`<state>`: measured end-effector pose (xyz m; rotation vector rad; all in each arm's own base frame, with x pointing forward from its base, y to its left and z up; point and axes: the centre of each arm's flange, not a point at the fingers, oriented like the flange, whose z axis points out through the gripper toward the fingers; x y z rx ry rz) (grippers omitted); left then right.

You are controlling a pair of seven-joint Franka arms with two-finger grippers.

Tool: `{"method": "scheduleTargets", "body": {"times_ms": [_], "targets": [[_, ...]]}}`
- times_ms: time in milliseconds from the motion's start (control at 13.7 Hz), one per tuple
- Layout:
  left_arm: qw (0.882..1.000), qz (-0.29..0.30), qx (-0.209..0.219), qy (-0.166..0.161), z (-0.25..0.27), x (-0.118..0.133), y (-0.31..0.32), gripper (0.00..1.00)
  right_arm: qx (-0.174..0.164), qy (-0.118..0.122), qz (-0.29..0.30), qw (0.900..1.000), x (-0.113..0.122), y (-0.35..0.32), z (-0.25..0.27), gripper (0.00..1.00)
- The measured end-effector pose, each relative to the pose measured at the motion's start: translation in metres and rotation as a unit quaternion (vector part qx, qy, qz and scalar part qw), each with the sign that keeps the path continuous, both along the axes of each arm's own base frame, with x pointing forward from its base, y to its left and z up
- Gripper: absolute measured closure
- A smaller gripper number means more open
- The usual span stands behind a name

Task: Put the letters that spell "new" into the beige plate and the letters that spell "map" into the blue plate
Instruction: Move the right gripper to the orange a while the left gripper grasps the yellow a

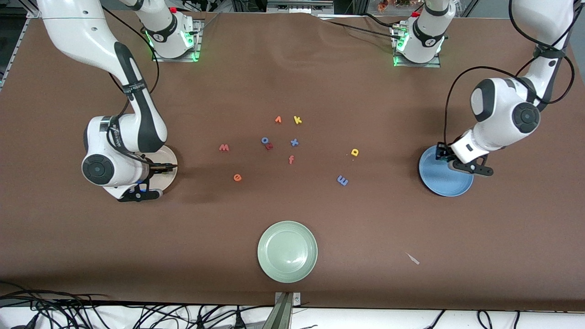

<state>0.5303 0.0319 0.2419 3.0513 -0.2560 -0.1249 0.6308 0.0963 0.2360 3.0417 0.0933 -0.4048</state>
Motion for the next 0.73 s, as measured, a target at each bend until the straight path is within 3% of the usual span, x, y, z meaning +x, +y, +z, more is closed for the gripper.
{"method": "scheduleTargets", "body": {"times_ms": [73, 292, 511, 731], "targets": [[1.0, 0.0, 0.0, 0.001, -0.003, 0.0, 0.0, 0.47, 0.006, -0.01, -0.021, 1.0, 0.001, 0.019, 0.003, 0.01], [1.0, -0.015, -0.001, -0.005, -0.001, 0.003, -0.018, 0.19, 0.01, -0.037, -0.078, 0.996, -0.002, 0.076, 0.01, 0.0], [0.999, -0.041, -0.012, -0.014, 0.004, 0.006, -0.068, 0.15, 0.011, -0.068, -0.115, 0.991, -0.007, 0.118, 0.015, 0.0], [0.997, -0.036, -0.05, -0.043, 0.011, 0.0, -0.162, 0.15, 0.021, -0.092, -0.142, 0.985, -0.011, 0.15, 0.013, 0.0]]}}
